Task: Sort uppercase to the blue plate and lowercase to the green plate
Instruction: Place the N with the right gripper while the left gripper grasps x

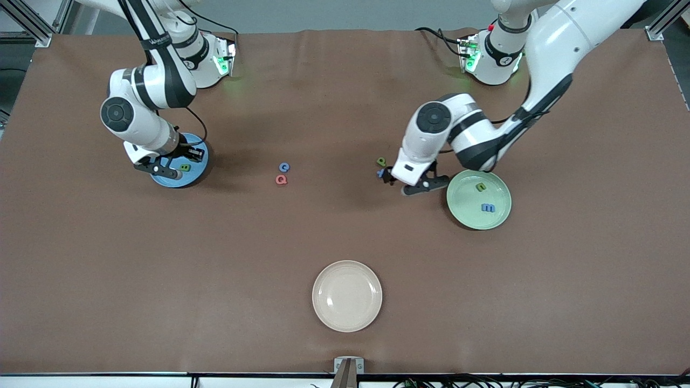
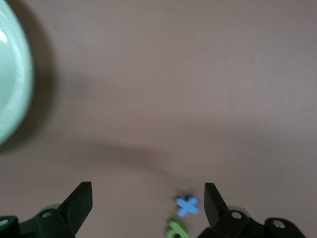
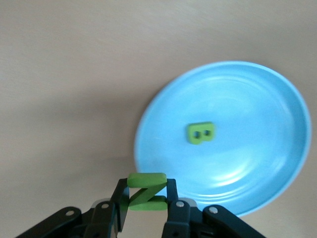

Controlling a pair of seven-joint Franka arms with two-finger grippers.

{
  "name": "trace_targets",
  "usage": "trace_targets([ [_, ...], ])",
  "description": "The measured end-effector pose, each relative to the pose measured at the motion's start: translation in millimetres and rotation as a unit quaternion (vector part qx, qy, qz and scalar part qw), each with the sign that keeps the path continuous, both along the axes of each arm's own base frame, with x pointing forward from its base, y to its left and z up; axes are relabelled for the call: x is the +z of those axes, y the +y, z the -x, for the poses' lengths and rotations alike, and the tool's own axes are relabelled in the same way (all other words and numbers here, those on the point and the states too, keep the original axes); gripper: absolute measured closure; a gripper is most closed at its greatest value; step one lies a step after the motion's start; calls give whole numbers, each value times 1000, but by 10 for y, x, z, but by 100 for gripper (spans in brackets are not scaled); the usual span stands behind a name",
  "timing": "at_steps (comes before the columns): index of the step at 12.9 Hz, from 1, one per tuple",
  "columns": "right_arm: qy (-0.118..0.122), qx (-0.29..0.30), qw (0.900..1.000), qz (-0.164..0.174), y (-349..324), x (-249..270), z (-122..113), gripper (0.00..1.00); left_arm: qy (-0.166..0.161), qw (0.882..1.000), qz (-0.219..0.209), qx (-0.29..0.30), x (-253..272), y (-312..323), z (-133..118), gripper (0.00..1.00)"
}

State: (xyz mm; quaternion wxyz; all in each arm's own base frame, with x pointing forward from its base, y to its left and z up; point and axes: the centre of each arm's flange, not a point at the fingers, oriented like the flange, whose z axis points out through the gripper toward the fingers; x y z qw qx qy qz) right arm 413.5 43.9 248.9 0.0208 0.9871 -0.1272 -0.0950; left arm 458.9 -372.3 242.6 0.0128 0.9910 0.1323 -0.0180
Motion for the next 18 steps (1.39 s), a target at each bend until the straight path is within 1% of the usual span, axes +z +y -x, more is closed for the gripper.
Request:
trace_targets([
  [3, -21, 7, 1000, 2, -160, -205, 182, 65, 1, 1000, -7, 2, -292, -333, 127, 0],
  [4, -22, 5, 1000, 0, -243, -258, 227, 65, -2, 1000, -5, 6, -386, -421, 178, 1],
  [6, -17, 1, 1000, 0, -359, -343, 286, 65, -5, 1000, -2, 14, -506, -526, 261, 4],
  [7, -15, -1, 1000, 0, -378, -389, 297, 65, -4, 1000, -2, 14, -528, -548, 287, 10],
  [8, -13, -3, 1000, 1, -391, -437, 302, 65, -2, 1000, -2, 14, -540, -550, 295, 10],
  [9, -11, -4, 1000, 1, -406, -482, 308, 59, -1, 1000, -2, 14, -558, -546, 298, 14],
  [10, -9, -6, 1000, 2, -421, -516, 314, 48, 2, 1000, -3, 14, -586, -540, 307, 14],
  [11, -8, -8, 1000, 2, -435, -533, 318, 37, 6, 1000, -4, 14, -620, -534, 323, 21],
  [12, -7, -8, 1000, 2, -441, -536, 318, 26, 10, 1000, -6, 13, -656, -528, 347, 21],
  [13, -6, -8, 1000, 2, -434, -532, 314, 14, 13, 1000, -8, 12, -689, -519, 373, 27],
  [14, 0, -5, 1000, 2, -409, -513, 299, 3, 15, 1000, -9, 11, -709, -511, 391, 27],
  [15, 6, -3, 1000, 3, -353, -446, 242, 0, 16, 1000, -9, 10, -717, -508, 401, 35],
  [16, 11, -3, 1000, 6, -266, -347, 162, 0, 16, 1000, -8, 10, -711, -515, 402, 42],
  [17, 11, -8, 1000, 10, -131, -228, 67, 0, 15, 1000, -7, 10, -710, -515, 401, 42],
  [18, 6, -11, 1000, 15, 68, -103, -24, 0, 14, 1000, -4, 10, -697, -525, 399, 51],
])
